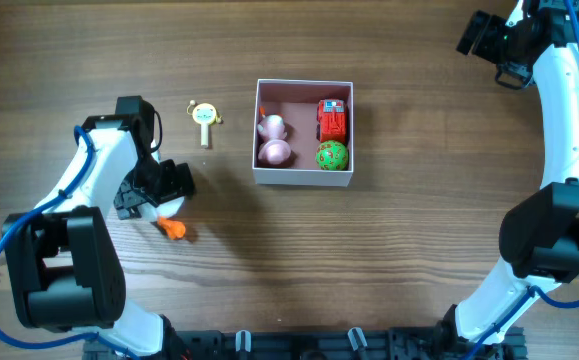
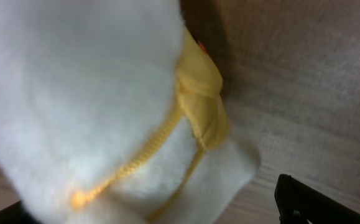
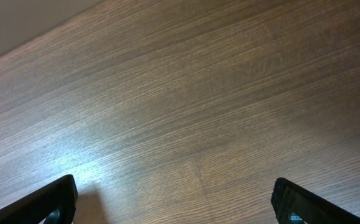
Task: Pack container
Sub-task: 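Lower the left gripper onto the white plush duck and grasp it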
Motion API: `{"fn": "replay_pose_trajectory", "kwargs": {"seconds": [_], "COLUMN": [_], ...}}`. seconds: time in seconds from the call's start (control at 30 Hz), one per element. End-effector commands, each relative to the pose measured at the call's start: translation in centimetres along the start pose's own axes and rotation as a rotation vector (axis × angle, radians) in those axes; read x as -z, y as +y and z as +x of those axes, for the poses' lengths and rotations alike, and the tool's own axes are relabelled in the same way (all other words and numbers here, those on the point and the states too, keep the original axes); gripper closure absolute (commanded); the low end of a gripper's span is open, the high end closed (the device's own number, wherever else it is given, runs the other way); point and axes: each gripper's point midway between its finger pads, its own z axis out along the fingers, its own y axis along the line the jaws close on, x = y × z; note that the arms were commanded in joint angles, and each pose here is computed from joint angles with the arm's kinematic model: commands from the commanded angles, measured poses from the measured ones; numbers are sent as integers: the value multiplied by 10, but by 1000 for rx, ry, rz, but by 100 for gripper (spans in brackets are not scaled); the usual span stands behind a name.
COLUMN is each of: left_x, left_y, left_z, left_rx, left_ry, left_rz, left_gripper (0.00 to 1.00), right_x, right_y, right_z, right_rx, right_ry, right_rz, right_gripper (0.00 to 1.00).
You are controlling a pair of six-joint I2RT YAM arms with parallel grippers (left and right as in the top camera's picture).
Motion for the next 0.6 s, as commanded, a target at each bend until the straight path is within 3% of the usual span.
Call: {"fn": "replay_pose_trajectory", "kwargs": {"seconds": [0.0,0.57], "left_x": [-2,-1], "left_y": [-4,-11], "left_z": [-9,-29], "left_rx": [-20,-20], "left_ry": [-38,-123], "left_rz": [5,33], "left_gripper": [0,0], "right_x": [3,3], "right_y": [4,4], "right_z": [0,0], "right_rx": [3,4], "right_ry": [-4,-4], "right_rz": [-16,-16], "right_gripper": [0,0]}}
